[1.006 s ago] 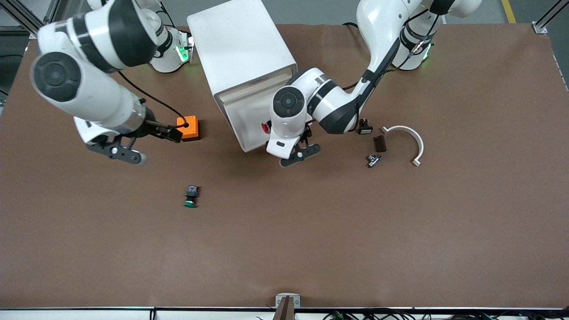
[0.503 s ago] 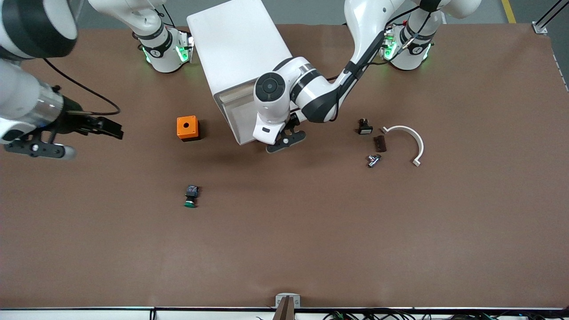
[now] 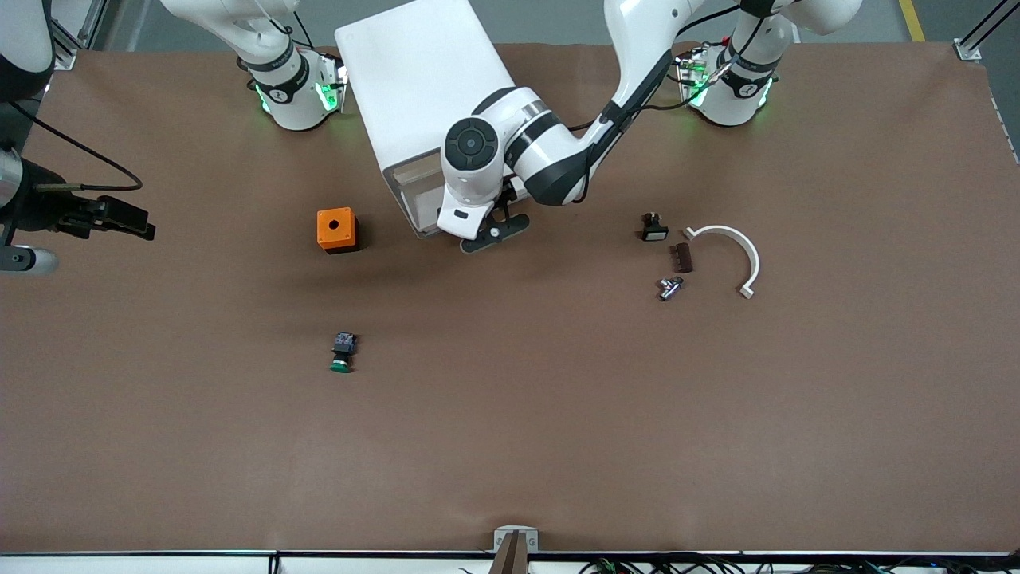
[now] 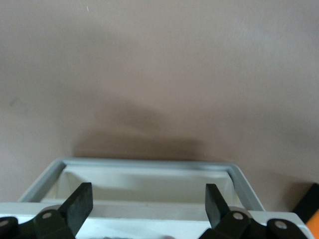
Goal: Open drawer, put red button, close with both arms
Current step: 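Withdraw the right gripper while the left gripper pushes the drawer shut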
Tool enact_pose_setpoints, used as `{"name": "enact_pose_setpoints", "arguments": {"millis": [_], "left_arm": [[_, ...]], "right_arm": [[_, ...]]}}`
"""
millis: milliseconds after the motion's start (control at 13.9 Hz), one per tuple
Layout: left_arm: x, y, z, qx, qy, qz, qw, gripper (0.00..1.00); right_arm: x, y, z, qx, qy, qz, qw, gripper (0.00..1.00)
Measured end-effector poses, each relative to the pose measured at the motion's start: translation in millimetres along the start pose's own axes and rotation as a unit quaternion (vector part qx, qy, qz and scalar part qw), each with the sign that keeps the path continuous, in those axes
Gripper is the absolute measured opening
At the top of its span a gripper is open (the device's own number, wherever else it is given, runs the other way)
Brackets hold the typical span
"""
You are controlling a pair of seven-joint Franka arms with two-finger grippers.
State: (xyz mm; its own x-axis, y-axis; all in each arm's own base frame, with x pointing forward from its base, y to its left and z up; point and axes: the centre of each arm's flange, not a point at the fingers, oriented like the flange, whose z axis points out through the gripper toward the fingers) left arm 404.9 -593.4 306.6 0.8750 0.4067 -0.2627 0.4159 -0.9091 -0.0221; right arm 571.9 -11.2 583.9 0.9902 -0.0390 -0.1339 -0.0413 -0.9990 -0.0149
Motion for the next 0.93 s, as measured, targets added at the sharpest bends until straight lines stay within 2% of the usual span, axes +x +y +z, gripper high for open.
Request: {"name": "enact_pose_setpoints", "arguments": {"millis": [646, 934], "left_arm": [[-13, -5, 22, -0.006, -0.108, -0.054, 0.993, 1.0], [-10, -5, 21, -0.008, -0.114, -0.059, 0.992, 1.0]], "right_arm": [[0, 3, 1, -0.004, -0.001, 0.002, 1.0, 1.0], [0, 3, 1, -0.004, -0.001, 0.001, 1.0, 1.0]]}}
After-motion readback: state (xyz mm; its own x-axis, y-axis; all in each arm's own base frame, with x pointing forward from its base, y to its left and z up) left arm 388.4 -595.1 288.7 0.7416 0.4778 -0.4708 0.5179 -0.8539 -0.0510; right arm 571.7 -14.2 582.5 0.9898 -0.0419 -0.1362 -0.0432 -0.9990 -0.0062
